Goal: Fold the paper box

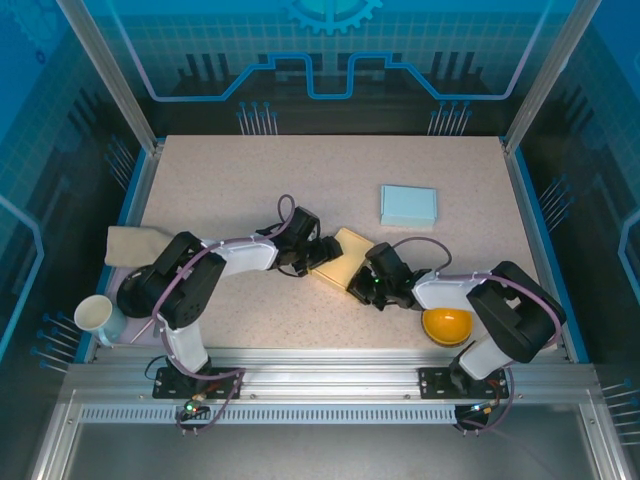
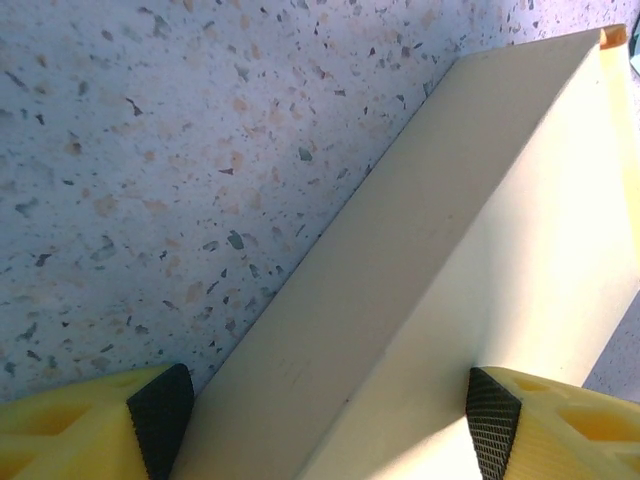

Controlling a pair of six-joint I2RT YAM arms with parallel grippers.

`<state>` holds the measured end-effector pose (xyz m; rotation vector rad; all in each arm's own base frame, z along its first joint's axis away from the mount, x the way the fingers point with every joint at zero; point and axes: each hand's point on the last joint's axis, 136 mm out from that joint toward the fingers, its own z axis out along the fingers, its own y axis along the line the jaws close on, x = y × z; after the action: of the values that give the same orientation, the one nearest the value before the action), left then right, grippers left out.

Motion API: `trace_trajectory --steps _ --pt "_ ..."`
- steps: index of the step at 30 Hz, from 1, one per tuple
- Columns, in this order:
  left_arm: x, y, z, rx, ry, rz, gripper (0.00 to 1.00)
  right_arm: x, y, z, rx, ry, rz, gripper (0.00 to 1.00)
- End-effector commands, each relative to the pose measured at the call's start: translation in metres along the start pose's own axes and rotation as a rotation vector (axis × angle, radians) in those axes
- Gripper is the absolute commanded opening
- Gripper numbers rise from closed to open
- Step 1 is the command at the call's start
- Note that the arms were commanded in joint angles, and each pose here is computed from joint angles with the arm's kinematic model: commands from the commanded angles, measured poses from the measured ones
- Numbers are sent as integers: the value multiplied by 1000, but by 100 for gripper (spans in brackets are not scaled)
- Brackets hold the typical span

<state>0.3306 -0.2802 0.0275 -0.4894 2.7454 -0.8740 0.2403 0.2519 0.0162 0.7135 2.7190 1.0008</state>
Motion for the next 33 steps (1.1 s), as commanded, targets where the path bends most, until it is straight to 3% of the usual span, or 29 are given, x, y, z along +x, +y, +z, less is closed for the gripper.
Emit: trace_trajectory --steps 1,4,11,14,19,22,27,33 --pt "73 3 44 -2 222 -19 75 12 114 -9 -322 -3 -127 1" --pt "61 6 42 -38 205 8 76 13 101 -4 -265 -12 -114 0" --pt "5 30 28 -105 157 25 76 9 27 -10 -80 -62 -70 1" --pt "-15 29 21 -119 141 58 77 10 9 -17 -14 -69 -86 6" --pt "-44 19 3 -155 86 116 80 9 -20 -43 105 -101 -163 8" --pt "-61 12 -17 -147 31 117 83 -3 -33 -71 179 -155 -253 16" --pt "-77 -6 -64 -133 -88 146 87 -44 -13 -116 231 -193 -501 37" --pt "-63 -4 -101 -90 -159 77 88 -98 45 -121 228 -181 -775 52"
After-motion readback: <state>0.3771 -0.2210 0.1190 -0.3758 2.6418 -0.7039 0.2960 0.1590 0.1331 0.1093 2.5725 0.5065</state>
